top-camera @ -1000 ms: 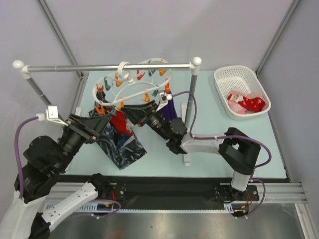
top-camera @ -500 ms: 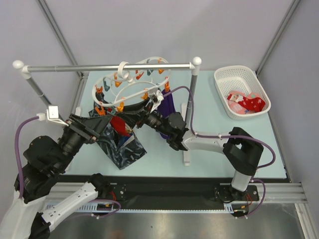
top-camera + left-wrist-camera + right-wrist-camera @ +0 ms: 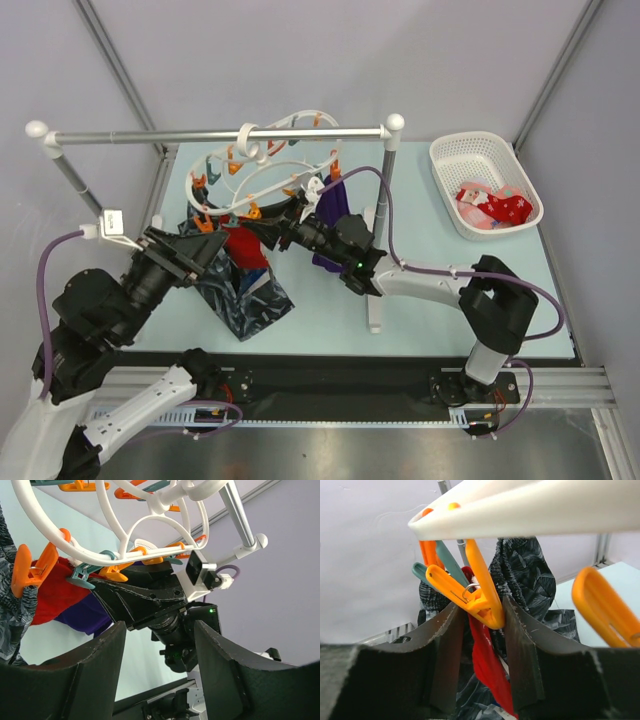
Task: Clip the socks to the hanger
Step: Open the clamp at the hanger.
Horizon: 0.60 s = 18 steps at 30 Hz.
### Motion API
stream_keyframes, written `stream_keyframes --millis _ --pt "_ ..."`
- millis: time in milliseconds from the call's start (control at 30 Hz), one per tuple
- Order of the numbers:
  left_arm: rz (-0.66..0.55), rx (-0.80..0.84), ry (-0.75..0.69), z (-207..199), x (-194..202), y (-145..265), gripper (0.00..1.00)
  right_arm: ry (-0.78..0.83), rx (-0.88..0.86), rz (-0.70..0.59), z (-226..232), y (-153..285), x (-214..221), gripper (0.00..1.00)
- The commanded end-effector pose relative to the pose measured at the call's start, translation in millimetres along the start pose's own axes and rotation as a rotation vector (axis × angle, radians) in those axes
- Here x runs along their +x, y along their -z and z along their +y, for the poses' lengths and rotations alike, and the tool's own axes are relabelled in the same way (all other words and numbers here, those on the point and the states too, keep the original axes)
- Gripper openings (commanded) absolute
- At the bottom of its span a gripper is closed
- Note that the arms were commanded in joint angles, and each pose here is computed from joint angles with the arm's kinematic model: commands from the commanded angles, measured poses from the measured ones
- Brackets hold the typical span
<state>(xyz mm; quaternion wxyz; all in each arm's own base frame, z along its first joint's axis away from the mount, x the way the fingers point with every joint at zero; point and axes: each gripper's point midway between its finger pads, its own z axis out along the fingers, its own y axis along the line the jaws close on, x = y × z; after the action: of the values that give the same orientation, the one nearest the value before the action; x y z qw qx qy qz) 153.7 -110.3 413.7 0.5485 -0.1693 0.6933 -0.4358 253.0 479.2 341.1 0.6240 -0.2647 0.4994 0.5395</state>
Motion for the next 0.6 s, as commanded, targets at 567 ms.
stream_keyframes --millis 567 --pt "0.097 -0.042 0.125 -3 27 -34 0.6 0.224 0.081 -0.014 18 4 -59 0.08"
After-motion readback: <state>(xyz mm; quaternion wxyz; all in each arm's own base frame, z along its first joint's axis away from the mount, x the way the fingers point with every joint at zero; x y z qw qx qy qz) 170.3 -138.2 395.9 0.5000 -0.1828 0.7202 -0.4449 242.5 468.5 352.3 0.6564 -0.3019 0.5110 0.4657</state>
